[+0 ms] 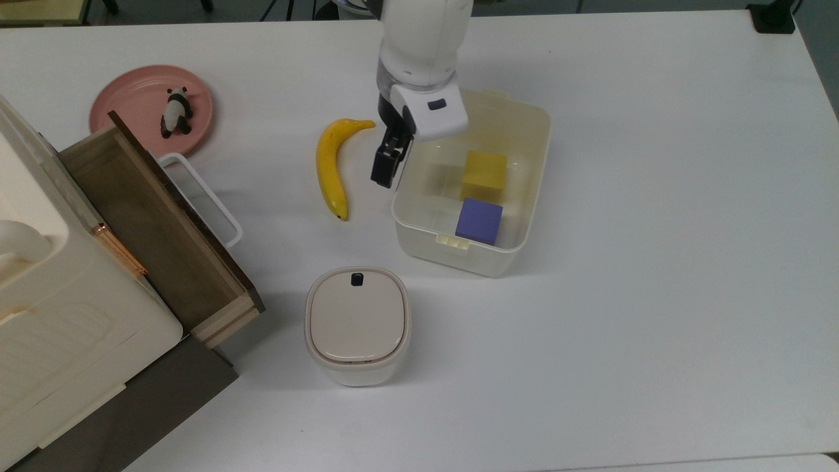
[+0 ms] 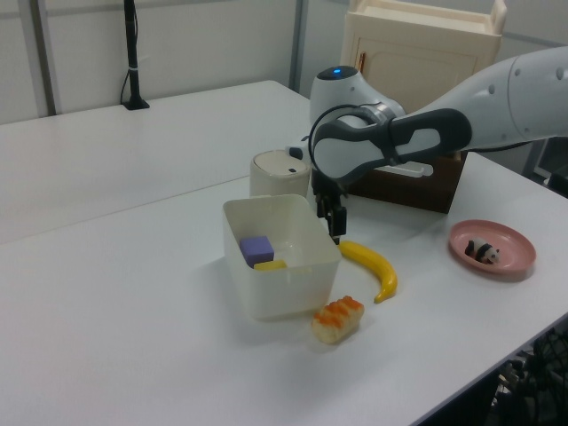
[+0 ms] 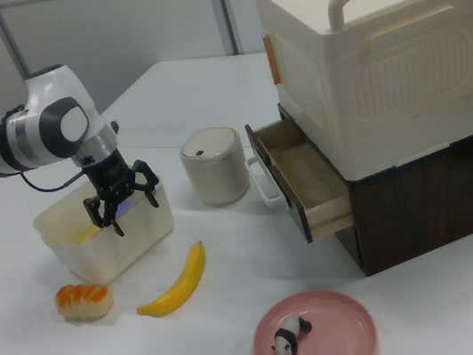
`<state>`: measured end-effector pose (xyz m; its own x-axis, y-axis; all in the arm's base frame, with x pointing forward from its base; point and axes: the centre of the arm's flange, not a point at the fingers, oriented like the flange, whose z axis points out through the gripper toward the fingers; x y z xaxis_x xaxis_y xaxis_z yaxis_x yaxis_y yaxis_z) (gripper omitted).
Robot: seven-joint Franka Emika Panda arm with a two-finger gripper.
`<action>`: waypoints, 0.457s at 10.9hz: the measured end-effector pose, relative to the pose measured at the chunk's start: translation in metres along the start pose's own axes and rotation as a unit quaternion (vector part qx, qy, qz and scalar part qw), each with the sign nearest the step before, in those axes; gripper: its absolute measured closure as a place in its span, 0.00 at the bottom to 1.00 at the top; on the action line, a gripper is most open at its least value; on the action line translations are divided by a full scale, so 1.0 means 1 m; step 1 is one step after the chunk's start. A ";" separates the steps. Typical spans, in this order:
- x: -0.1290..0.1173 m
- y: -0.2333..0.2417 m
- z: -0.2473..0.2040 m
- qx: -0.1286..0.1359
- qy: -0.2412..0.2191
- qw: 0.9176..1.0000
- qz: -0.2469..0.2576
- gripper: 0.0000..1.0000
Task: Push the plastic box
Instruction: 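Push the plastic box with the gripper away from the banana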
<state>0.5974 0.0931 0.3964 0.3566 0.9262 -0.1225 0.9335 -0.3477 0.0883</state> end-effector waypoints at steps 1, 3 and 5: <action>0.010 -0.002 -0.001 -0.006 0.005 1.000 0.003 0.00; 0.028 -0.005 -0.007 -0.015 0.013 1.000 0.006 0.00; 0.043 -0.005 -0.018 -0.027 0.020 0.999 0.001 0.00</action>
<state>0.6072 0.1373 0.4088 0.3558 0.9309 -0.0829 0.9289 -0.3425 0.1410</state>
